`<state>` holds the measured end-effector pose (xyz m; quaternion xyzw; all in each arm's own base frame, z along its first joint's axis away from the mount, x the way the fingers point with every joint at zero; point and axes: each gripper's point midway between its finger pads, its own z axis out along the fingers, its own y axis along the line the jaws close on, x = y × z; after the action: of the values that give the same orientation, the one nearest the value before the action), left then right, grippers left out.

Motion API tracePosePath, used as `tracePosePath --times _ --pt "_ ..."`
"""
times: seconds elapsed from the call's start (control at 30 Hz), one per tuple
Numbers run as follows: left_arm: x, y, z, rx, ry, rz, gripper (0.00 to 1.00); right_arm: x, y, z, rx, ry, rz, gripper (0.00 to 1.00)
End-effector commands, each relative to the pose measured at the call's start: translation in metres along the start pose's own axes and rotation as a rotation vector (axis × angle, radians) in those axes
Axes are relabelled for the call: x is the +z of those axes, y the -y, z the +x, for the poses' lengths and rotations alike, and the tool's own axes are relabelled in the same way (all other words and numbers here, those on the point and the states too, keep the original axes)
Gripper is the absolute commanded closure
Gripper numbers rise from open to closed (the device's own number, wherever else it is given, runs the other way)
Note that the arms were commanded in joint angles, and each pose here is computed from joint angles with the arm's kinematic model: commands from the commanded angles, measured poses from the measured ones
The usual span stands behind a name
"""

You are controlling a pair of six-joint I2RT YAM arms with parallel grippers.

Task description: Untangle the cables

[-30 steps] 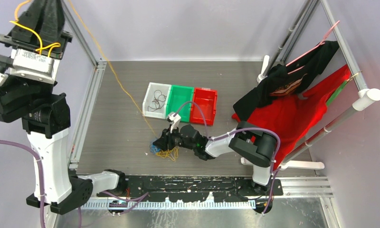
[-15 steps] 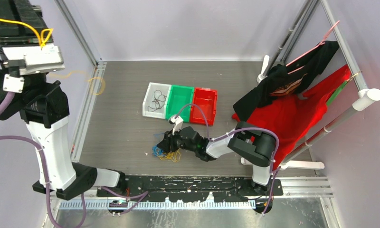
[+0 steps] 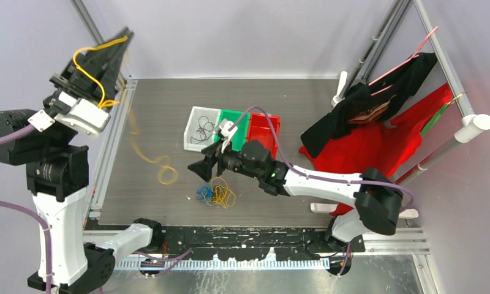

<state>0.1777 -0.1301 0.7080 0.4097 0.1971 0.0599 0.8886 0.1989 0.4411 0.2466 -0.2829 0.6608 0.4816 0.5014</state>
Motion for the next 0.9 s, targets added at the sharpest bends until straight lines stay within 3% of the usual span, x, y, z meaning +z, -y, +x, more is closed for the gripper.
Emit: tracePosePath --times 0.0,0.23,0.3,0.43,0.57,0.67,0.77,0.83,0.87 --pt "-0.013 0.053 -0.006 -0.276 0.014 0.186 1.00 -0.008 -0.029 -0.061 -0.113 0.078 -0.086 0.18" --pt "-0.014 0.074 0.017 -0.524 -0.069 0.189 1.00 0.005 -0.028 -0.113 -0.113 0.168 -0.133 0.16" --pt "-0.014 0.079 0.023 -0.574 -0.088 0.180 1.00 0.010 -0.017 -0.120 -0.100 0.193 -0.099 0.24" --pt "-0.016 0.088 0.034 -0.666 -0.118 0.161 1.00 0.016 0.006 -0.132 -0.061 0.244 -0.036 0.52" --pt "-0.015 0.091 0.042 -0.748 -0.140 0.134 1.00 0.019 0.006 -0.137 -0.056 0.281 -0.056 0.71" --pt "-0.015 0.096 0.048 -0.804 -0.164 0.127 1.00 0.019 0.005 -0.140 -0.043 0.304 -0.071 0.78" --pt "-0.016 0.101 0.050 -0.825 -0.174 0.139 1.00 0.021 0.001 -0.138 -0.040 0.300 -0.099 0.74" --pt "-0.015 0.102 0.050 -0.830 -0.176 0.145 1.00 0.022 -0.005 -0.133 -0.044 0.289 -0.136 0.51" --pt "-0.014 0.102 0.051 -0.828 -0.176 0.149 1.00 0.022 -0.007 -0.132 -0.045 0.286 -0.150 0.45"
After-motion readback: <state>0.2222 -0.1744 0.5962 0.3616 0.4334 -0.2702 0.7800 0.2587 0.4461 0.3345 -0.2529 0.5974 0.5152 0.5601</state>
